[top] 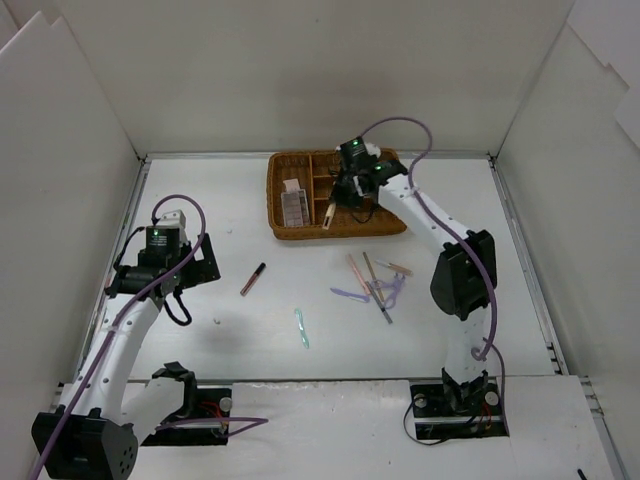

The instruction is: Organize the makeup

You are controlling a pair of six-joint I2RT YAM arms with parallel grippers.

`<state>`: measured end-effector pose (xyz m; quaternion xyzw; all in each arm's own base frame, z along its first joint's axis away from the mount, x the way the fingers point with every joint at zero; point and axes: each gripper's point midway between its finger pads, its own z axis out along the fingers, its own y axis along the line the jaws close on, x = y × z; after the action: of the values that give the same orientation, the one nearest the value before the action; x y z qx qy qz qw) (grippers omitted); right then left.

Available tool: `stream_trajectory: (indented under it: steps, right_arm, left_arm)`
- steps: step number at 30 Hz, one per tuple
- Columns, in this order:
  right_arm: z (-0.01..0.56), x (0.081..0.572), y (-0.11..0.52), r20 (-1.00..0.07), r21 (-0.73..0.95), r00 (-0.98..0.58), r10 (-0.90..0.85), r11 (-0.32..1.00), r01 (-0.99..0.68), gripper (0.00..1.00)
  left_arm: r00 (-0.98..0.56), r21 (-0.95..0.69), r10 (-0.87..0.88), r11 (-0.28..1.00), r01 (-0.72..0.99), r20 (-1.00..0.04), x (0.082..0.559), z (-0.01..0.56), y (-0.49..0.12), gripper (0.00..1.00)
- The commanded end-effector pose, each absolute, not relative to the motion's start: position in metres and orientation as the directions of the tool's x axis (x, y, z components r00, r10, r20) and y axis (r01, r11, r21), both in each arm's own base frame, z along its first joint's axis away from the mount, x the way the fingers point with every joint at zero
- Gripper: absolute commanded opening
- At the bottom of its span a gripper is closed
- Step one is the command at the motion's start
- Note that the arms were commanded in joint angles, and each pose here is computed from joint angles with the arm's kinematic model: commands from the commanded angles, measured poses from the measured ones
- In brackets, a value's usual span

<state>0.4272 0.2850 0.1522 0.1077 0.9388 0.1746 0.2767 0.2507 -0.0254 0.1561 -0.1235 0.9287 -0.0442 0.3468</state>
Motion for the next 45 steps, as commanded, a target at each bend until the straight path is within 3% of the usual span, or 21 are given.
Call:
stream_trajectory:
  steps: [1,6,11,13,29,32,41,45]
  right_arm:
    - [0.215,0.481,0.259,-0.547,0.511,-0.675,0.494,0.837,0.198,0.05]
    - [0.213,0.554,0.218,-0.472,0.627,-0.521,0.711,0.686,0.369,0.05]
    - [0.221,0.607,0.203,-0.406,0.735,-0.361,0.839,0.535,0.417,0.05]
    - [0.214,0.625,0.199,-0.333,0.781,-0.291,0.897,0.435,0.448,0.06]
    - [0.177,0.663,0.138,-0.227,0.862,0.086,0.97,0.159,0.481,0.14]
    - [0.175,0.666,0.133,-0.188,0.874,0.117,0.975,0.112,0.473,0.19]
    - [0.184,0.666,0.128,-0.218,0.886,0.089,0.972,0.159,0.436,0.58]
    - [0.207,0.661,0.127,-0.25,0.9,0.054,0.967,0.212,0.381,0.6]
  left_arm:
    - [-0.683,-0.192,-0.271,0.963,-0.191,-0.678,0.259,0.168,-0.026,0.99]
    - [-0.674,-0.202,-0.26,0.965,-0.166,-0.692,0.261,0.171,-0.029,0.99]
    - [-0.675,-0.204,-0.247,0.968,-0.145,-0.695,0.262,0.171,-0.031,0.99]
    - [-0.68,-0.201,-0.245,0.969,-0.145,-0.691,0.262,0.17,-0.031,1.0]
    - [-0.693,-0.187,-0.238,0.971,-0.15,-0.681,0.263,0.164,-0.029,0.99]
    - [-0.694,-0.186,-0.239,0.971,-0.152,-0.679,0.263,0.164,-0.029,0.99]
    - [-0.689,-0.192,-0.238,0.971,-0.145,-0.684,0.261,0.166,-0.03,0.99]
    - [-0.685,-0.198,-0.24,0.97,-0.142,-0.688,0.261,0.168,-0.031,0.99]
